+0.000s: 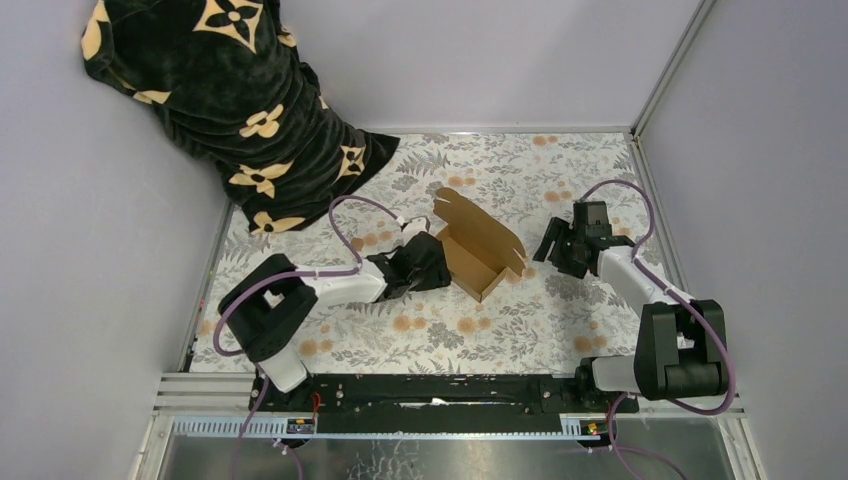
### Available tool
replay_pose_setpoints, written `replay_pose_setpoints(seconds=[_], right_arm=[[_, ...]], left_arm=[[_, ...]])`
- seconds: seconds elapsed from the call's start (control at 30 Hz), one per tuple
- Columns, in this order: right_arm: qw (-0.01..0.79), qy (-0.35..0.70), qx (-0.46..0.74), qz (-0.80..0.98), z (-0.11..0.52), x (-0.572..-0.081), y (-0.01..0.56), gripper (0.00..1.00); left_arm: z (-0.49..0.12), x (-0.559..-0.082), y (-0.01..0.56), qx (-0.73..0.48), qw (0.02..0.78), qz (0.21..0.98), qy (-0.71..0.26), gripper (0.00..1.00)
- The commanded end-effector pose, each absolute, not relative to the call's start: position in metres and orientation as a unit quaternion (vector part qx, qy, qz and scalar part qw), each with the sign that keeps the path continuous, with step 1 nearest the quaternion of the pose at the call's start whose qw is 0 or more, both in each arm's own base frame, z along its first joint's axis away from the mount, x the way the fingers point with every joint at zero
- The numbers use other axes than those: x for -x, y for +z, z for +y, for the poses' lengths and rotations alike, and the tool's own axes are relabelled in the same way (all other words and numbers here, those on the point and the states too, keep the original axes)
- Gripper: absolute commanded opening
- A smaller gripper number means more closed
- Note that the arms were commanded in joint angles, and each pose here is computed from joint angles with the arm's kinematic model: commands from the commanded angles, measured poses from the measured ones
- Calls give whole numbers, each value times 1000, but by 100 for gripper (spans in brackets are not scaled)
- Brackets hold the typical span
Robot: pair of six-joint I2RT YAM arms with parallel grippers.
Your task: Fold the paper box
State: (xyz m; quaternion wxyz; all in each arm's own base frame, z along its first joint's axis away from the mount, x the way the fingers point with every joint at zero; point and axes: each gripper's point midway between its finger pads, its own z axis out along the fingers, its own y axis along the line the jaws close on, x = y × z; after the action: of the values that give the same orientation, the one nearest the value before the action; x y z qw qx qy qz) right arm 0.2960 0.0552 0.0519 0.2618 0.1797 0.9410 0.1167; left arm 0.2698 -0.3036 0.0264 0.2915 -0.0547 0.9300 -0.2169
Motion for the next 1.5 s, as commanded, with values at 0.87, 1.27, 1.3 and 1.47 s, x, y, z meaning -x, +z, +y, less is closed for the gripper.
replay_pose_setpoints(seconds=[0.87,1.27,1.3,1.47], right_arm=[[192,249,-122,941,118,-262,36,67],[194,250,-101,943,142,-281,39,67],[195,248,-101,944,141,-282,39,67],[196,244,-99,945,140,-283,39,67]], left_arm=[[-73,-352,62,232,367,899,-56,72],[-70,-363,48,220,366,902,-59,71],[-72,-364,46,217,365,903,-63,71],[-76,-372,38,209,358,907,-66,68]])
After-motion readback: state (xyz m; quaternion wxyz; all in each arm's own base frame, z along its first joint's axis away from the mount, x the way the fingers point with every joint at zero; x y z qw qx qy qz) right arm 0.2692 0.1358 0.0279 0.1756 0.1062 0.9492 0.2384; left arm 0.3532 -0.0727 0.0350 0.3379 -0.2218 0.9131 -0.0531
